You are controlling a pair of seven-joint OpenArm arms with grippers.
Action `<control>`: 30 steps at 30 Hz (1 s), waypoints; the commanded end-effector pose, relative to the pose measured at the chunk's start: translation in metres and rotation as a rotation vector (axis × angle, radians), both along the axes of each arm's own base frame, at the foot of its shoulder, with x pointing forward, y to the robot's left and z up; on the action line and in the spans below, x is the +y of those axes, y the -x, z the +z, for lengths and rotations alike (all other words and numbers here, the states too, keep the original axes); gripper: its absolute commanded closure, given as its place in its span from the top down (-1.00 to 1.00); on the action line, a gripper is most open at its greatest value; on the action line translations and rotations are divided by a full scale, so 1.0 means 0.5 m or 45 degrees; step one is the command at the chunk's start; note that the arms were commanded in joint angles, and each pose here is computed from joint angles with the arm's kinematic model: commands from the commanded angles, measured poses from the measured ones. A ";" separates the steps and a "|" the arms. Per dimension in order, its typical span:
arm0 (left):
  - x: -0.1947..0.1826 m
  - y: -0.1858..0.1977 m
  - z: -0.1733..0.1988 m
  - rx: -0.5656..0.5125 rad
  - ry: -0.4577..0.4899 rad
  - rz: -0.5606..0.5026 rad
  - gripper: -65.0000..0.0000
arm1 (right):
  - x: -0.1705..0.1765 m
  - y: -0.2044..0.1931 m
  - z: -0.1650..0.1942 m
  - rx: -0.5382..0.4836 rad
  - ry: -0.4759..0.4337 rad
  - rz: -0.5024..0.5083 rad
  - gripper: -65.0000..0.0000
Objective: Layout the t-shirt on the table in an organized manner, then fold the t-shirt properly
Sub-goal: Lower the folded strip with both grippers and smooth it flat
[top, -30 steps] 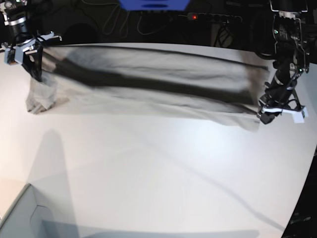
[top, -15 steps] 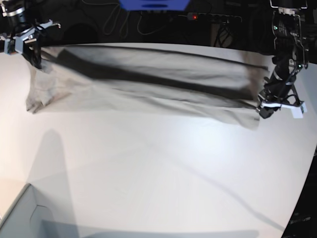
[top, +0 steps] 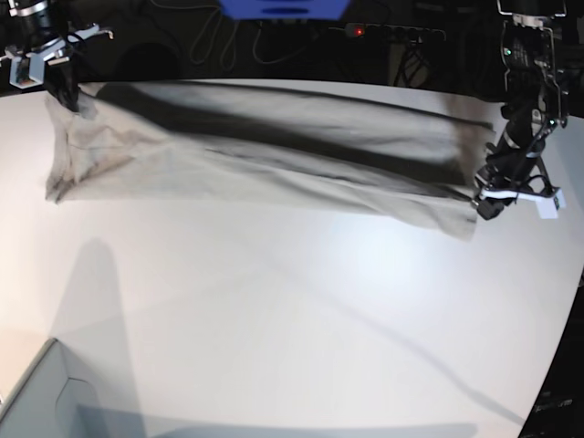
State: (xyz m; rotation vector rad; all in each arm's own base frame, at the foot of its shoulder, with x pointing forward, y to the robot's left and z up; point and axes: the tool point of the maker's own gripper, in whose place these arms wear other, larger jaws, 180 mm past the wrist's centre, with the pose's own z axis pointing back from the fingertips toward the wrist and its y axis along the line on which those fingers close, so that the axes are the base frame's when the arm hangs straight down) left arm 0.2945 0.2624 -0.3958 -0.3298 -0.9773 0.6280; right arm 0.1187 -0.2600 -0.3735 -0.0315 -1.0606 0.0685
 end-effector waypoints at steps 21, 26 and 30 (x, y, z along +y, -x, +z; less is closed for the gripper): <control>0.022 0.088 -0.070 0.138 -0.011 0.039 -1.00 | -0.057 -0.059 -0.134 0.068 -0.120 -0.094 -1.00; 0.035 0.110 -0.110 0.209 0.002 0.070 -1.00 | -0.055 -0.068 -0.156 0.084 -0.139 -0.104 -1.00; 0.036 0.099 -0.108 0.199 0.006 0.075 -1.00 | -0.052 -0.078 -0.173 0.122 -0.111 -0.079 -1.00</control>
